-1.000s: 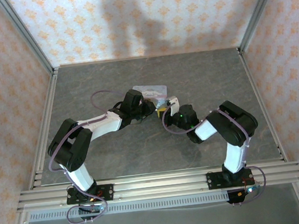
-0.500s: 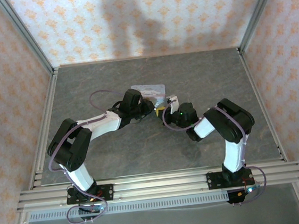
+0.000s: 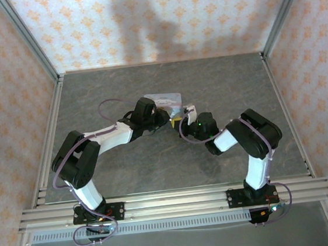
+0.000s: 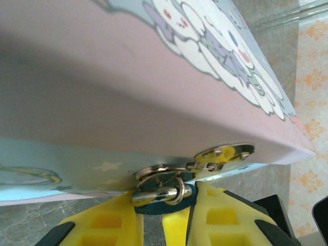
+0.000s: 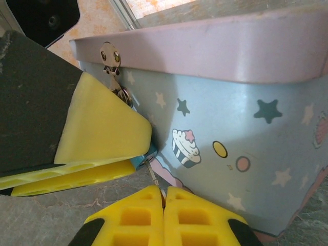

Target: Unlock the padlock with the key

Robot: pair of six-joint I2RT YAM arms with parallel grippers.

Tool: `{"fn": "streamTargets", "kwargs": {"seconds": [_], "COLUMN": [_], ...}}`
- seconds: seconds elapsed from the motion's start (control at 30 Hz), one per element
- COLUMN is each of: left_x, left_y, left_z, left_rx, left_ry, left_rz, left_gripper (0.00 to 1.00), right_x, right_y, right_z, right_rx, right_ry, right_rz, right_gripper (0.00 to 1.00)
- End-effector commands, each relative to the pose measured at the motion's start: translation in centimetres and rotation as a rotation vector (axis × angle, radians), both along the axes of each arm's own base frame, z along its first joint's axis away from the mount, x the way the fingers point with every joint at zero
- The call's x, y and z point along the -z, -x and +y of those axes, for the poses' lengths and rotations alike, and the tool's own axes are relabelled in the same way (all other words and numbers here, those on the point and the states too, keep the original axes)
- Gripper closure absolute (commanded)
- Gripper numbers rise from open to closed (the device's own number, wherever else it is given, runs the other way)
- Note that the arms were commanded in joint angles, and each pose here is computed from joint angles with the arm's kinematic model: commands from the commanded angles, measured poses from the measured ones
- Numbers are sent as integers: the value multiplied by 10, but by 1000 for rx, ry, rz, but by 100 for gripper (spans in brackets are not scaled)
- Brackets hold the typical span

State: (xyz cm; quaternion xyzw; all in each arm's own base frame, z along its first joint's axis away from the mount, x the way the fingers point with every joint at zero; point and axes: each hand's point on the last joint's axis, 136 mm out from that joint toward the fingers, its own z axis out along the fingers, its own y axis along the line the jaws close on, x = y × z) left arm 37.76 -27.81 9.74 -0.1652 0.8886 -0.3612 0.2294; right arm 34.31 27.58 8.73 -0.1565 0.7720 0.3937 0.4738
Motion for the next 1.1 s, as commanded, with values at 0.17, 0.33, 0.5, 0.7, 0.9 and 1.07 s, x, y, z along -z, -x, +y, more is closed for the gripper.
{"fn": "streamTargets", "kwargs": {"seconds": [0.17, 0.33, 0.5, 0.7, 0.9, 1.07], "left_x": [-25, -26, -25, -26, -30, -31], "left_y": [32, 34, 35, 36, 38, 38], "left_z": [-39, -37, -37, -37, -37, -37], "left_rx": [182, 187, 185, 188, 196, 196], "left_ry": [102, 95, 95, 98, 99, 103], "left_rz": [14, 18, 22, 21, 21, 21], "left_gripper": [78, 78, 78, 78, 78, 78], "right_x": [-57, -62, -62, -62, -52, -40], "right_y": [17, 19, 22, 21, 19, 19], "right_z": [17, 13, 13, 11, 7, 5], "right_rx": [-74, -60, -66, -51, -31, -25], "right_ry": [-123, -149, -149, -147, -80, -48], "right_rz": [-151, -162, -156, -168, -167, -150], "right_gripper": [100, 100, 100, 100, 100, 100]}}
